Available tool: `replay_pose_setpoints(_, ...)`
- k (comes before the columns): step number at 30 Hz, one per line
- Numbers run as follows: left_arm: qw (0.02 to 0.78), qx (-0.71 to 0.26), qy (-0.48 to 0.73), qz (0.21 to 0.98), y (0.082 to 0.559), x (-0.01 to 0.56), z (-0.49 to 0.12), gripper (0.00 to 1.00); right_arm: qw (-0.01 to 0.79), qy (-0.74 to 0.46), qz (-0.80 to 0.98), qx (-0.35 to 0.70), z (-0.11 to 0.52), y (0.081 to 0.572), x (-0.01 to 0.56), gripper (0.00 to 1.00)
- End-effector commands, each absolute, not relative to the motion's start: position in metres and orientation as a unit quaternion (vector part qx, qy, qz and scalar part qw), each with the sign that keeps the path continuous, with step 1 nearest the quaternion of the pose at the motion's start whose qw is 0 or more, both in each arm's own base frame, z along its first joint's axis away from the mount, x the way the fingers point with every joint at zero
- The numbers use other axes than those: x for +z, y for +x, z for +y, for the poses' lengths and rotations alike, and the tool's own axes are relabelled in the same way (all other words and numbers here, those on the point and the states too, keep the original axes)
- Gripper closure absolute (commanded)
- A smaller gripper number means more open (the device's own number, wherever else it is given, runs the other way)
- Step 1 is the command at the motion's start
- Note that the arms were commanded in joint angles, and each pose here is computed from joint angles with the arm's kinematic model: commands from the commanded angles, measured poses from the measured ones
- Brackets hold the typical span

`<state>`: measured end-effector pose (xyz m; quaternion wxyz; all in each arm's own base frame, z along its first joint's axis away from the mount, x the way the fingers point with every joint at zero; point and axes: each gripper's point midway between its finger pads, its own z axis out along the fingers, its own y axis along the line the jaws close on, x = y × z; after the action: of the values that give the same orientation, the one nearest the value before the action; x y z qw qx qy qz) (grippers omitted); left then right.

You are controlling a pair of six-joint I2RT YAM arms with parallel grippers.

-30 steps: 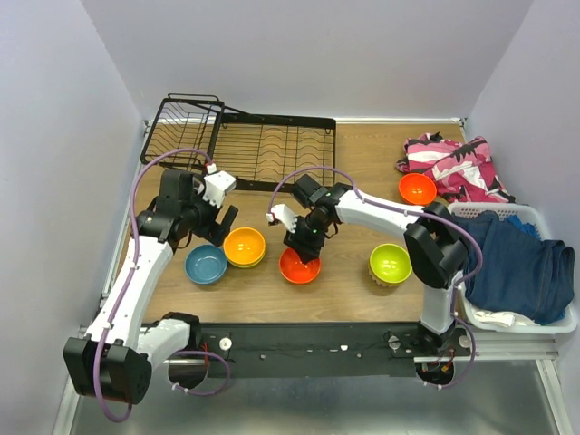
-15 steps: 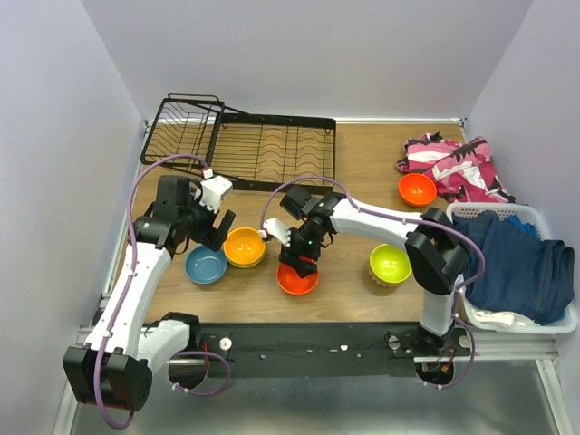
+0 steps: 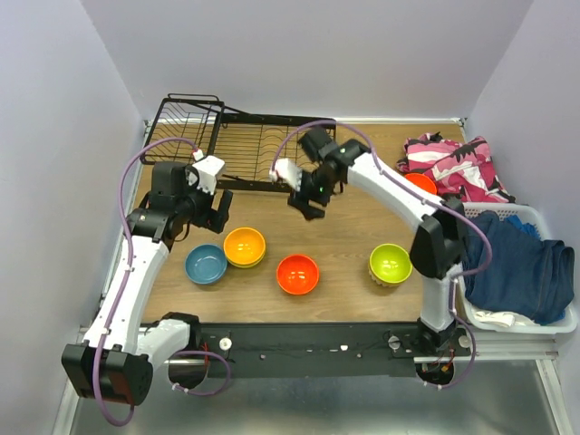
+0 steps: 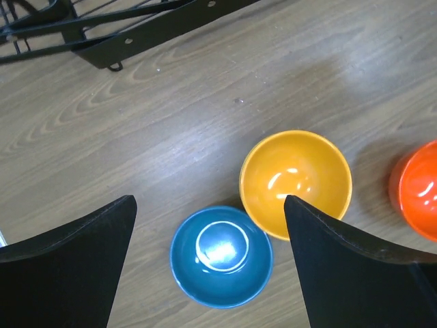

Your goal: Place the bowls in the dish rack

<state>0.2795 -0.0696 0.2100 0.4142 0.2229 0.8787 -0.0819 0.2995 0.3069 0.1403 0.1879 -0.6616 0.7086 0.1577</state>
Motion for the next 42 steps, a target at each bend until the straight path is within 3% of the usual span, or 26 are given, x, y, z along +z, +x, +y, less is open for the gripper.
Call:
replay_pose_setpoints(1, 0.418, -0.077, 0.112, 0.898, 0.28, 0.197, -0.058, 0.01, 0.223, -0.643, 0.722, 0.126, 0.306, 0.372, 0.141, 0.26)
replay_pose_setpoints(8, 0.419, -0.077, 0.062, 0.903, 0.257, 0.175, -0.052, 0.01, 0.263, -0.628, 0.727, 0.089, 0.302, 0.443, 0.12, 0.26)
replay_pose_setpoints(17, 0.399, -0.062, 0.047, 0.914, 0.264, 0.168, -0.039, 0.01, 0.268, -0.6, 0.749, 0.091, 0.294, 0.47, 0.086, 0.27)
replay_pose_setpoints(25, 0.405, -0.057, 0.061, 0.91, 0.278, 0.17, -0.039, 0.01, 0.228, -0.592, 0.765, 0.107, 0.28, 0.443, 0.072, 0.51)
replay_pose_setpoints(27, 0.408, -0.059, 0.061, 0.909, 0.281, 0.169, -0.039, 0.01, 0.221, -0.591, 0.769, 0.104, 0.275, 0.436, 0.068, 0.52)
replay_pose_setpoints(38, 0.432, -0.047, 0.072, 0.898, 0.271, 0.169, -0.035, 0.01, 0.203, -0.581, 0.781, 0.109, 0.257, 0.402, 0.071, 0.88)
replay_pose_setpoints(42, 0.443, -0.047, 0.072, 0.892, 0.272, 0.172, -0.035, 0.01, 0.188, -0.575, 0.789, 0.112, 0.247, 0.385, 0.069, 0.96)
